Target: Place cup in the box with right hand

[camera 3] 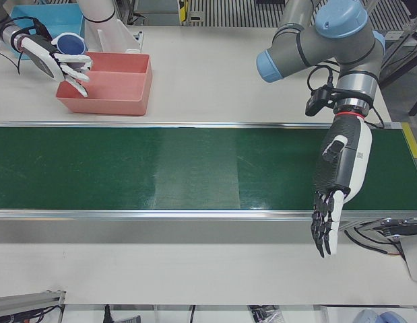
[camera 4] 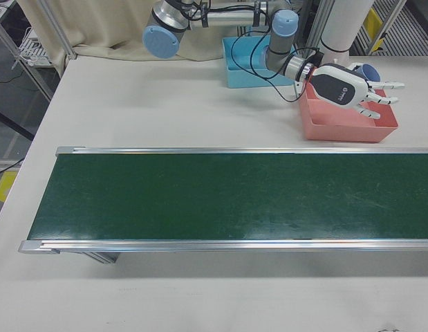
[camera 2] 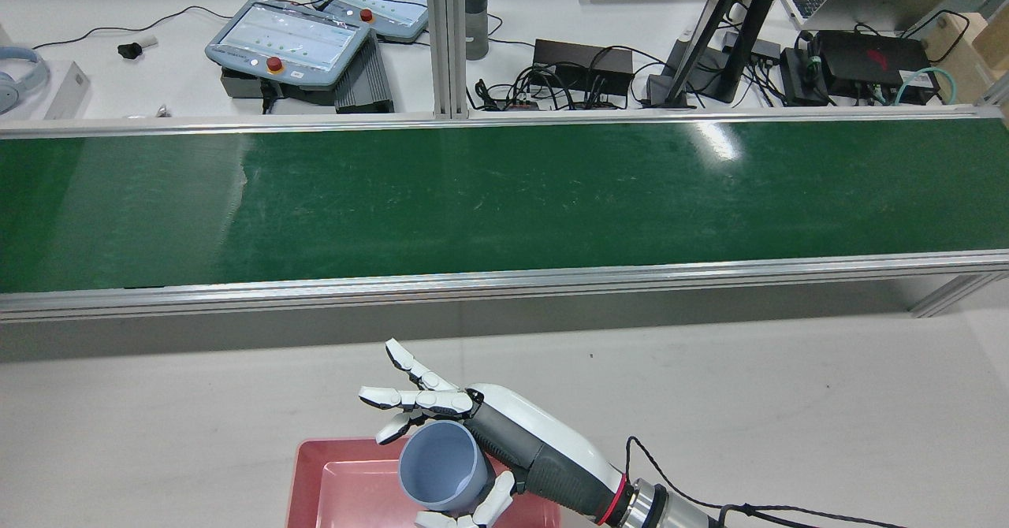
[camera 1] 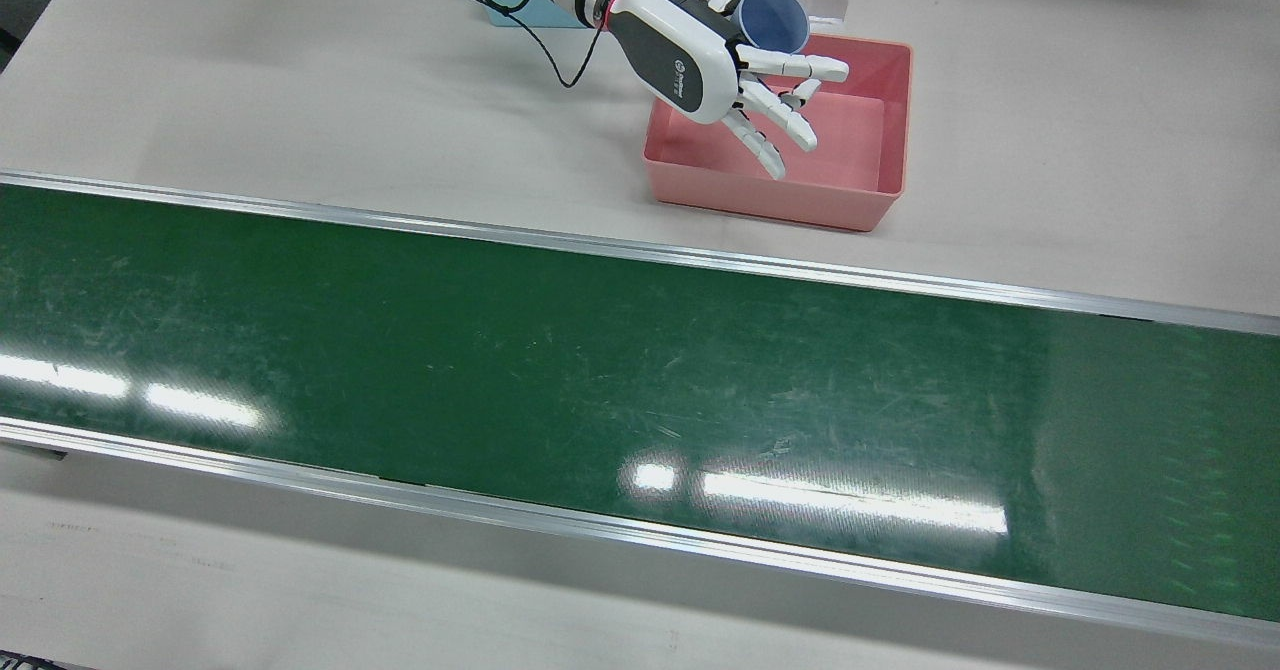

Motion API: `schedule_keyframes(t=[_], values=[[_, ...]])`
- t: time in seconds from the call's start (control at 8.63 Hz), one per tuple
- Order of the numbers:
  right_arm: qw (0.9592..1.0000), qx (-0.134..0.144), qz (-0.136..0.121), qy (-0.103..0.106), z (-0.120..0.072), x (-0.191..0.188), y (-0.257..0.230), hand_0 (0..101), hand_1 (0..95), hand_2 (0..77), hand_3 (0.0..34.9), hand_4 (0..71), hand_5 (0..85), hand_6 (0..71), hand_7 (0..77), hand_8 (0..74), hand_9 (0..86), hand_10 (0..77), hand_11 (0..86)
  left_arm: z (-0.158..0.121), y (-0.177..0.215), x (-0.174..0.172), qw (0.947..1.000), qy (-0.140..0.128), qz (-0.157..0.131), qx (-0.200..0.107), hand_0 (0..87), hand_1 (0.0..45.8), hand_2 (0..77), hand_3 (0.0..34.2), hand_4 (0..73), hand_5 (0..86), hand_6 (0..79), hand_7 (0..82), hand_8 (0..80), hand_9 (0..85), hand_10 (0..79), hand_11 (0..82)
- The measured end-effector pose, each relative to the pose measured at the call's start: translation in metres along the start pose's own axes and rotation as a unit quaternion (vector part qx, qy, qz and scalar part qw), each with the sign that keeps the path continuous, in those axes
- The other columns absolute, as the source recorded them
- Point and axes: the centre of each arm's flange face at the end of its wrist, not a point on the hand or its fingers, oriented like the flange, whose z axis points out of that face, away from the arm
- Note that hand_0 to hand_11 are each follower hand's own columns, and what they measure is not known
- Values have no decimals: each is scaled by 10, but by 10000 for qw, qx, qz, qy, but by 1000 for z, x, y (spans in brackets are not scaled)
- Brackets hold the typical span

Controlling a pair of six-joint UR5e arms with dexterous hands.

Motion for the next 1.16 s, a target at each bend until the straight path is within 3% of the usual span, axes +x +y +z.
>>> schedule_keyframes(t=[0.12,0.23,0.35,0.46,0.58,0.7,0.81,1.04,1.16], values=[[10000,-5,4,8,0,0,0,563,185,420,106,0,49,16,82,458,393,0,11,0,0,0,10000,0,0,0,0,5,5,0,0,0,0,0,0,0,0,0],[10000,-9,11,13,0,0,0,509,191,409,106,0,44,5,16,60,27,0,11,0,0,0,10000,0,0,0,0,5,5,0,0,0,0,0,0,0,0,0],[10000,-11,15,15,0,0,0,509,191,409,106,0,44,5,16,60,27,0,11,0,0,0,10000,1,0,0,0,5,5,0,0,0,0,0,0,0,0,0],[10000,-14,19,15,0,0,1,487,235,278,106,0,44,5,16,5,5,0,11,0,0,0,10000,1,0,0,0,5,5,0,0,0,0,0,0,0,0,0],[10000,-15,21,15,0,0,1,508,213,109,105,0,44,11,16,5,5,0,11,0,0,0,10000,0,0,0,0,5,5,0,0,0,0,0,0,0,0,0],[10000,-17,22,13,0,0,1,508,213,109,105,0,44,11,16,5,5,0,11,0,0,0,10000,0,0,0,0,5,5,0,0,0,0,0,0,0,0,0],[10000,-19,26,14,0,0,1,508,191,16,105,0,44,16,16,0,5,0,11,0,0,0,10000,0,0,0,0,5,5,0,0,0,0,0,0,0,0,0],[9999,3,149,-33,0,-6,-2,504,191,27,105,0,44,27,60,5,5,0,11,0,0,0,10000,1,0,1,0,5,5,0,0,0,0,0,0,0,0,0],[9996,29,238,-151,2,-22,-8,496,185,33,105,0,44,27,16,5,5,0,11,0,0,0,10000,2,0,1,0,5,5,0,0,0,0,0,0,0,0,0]])
